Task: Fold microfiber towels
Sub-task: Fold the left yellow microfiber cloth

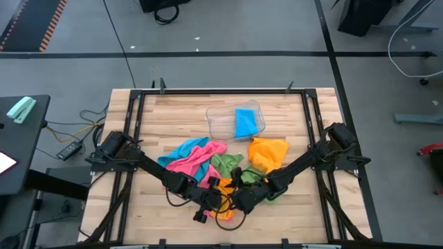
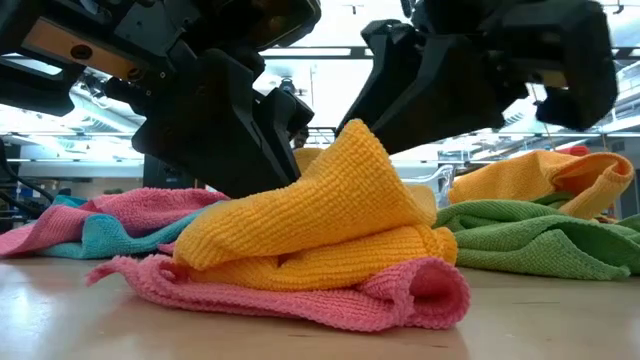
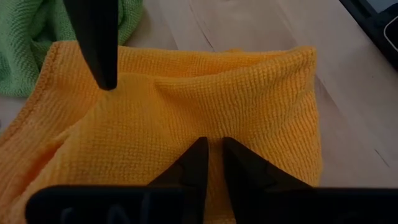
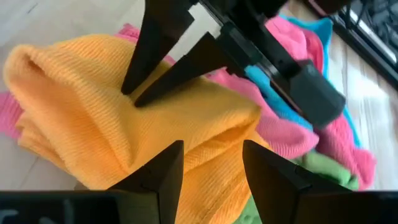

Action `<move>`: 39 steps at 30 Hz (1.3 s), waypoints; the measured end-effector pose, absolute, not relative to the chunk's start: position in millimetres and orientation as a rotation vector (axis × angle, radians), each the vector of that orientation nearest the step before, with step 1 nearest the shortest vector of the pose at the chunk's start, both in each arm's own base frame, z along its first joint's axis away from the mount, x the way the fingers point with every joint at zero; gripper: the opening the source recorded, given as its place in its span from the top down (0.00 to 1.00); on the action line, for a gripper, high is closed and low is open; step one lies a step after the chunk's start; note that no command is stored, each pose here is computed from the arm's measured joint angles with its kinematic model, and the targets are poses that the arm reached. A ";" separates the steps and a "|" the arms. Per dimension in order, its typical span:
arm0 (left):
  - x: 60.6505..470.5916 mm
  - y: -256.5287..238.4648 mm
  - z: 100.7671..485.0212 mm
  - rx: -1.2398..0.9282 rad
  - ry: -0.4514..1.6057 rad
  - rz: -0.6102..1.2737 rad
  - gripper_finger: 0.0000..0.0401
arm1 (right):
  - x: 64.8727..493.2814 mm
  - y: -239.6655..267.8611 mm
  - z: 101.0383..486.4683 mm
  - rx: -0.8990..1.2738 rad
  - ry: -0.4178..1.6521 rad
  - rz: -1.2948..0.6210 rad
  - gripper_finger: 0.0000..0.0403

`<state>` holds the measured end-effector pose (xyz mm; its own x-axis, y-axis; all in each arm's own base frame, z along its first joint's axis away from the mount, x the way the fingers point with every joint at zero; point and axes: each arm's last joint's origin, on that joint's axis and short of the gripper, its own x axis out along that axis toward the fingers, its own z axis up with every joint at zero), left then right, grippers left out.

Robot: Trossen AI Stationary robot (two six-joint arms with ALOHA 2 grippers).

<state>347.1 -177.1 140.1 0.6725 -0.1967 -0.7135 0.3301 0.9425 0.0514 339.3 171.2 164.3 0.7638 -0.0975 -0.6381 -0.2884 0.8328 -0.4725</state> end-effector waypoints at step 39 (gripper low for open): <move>345.6 -180.7 140.6 0.186 0.773 -0.309 0.85 | 364.4 101.3 156.4 -0.456 0.765 0.520 0.94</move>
